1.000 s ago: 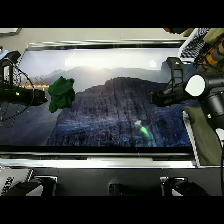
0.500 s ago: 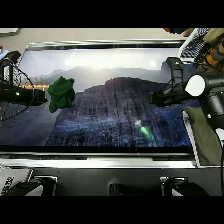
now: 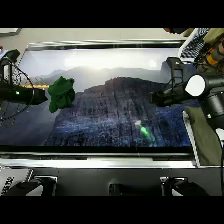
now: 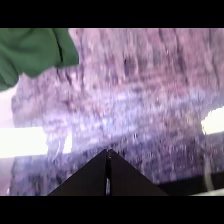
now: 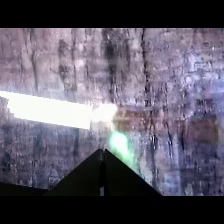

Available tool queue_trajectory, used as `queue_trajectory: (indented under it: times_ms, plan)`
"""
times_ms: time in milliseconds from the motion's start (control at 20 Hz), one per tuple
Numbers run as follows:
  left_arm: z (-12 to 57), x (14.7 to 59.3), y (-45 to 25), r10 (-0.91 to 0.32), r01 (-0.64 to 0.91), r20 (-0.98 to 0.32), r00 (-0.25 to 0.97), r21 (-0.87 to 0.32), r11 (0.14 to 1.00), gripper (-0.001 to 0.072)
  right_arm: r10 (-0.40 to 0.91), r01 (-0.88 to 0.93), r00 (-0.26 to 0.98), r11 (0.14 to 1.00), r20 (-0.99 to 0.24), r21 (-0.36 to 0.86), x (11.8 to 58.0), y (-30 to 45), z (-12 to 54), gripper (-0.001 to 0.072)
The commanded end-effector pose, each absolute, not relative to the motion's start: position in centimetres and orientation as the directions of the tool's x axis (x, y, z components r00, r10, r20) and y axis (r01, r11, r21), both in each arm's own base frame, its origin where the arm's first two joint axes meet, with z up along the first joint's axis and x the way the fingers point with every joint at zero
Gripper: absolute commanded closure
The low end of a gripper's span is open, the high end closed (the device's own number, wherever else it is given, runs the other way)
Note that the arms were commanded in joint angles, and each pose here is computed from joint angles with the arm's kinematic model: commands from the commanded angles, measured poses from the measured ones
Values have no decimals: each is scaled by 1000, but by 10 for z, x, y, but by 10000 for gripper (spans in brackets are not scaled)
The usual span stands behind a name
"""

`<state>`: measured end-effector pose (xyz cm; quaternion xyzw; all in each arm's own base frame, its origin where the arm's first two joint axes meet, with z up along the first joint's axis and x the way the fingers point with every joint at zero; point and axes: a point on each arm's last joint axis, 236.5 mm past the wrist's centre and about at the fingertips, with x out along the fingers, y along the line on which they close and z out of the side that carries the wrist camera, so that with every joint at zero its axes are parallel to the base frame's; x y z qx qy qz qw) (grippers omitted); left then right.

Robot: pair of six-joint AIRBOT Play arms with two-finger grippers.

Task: Fold the clothes and pants, and hang the long-sleeved shirts on hangers.

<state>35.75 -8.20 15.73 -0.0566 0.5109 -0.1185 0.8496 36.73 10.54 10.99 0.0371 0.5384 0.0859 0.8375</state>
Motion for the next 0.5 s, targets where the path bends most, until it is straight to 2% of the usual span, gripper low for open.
queue_trajectory:
  times_ms: [0, 150, 200, 250, 300, 350, 450]
  plan:
    - [168, 375, -83, -261, 144, -810, 526, -218, 965, 689, 194, -107, 450, 981, -872, 163, 378, 108, 116, 676]
    - [174, 384, -83, -262, 142, -785, 562, -220, 965, 687, 195, -108, 459, 981, -867, 164, 380, 108, 117, 676]
    - [175, 390, -80, -248, 130, -775, 581, -213, 968, 648, 196, -108, 460, 980, -866, 164, 380, 108, 117, 676]
    - [173, 399, -71, -210, 79, -770, 603, -205, 976, 460, 196, -108, 461, 980, -865, 164, 380, 108, 117, 676]
    - [165, 409, -56, -147, 16, -780, 608, -174, 985, 85, 196, -104, 459, 981, -867, 166, 380, 108, 117, 676]
    - [153, 420, -39, -77, -27, -791, 607, -117, 993, -13, 195, -102, 457, 981, -868, 167, 379, 108, 117, 675]
    - [119, 451, -14, 3, -75, -807, 590, -51, 996, -13, 195, -102, 456, 981, -869, 167, 379, 108, 117, 673]
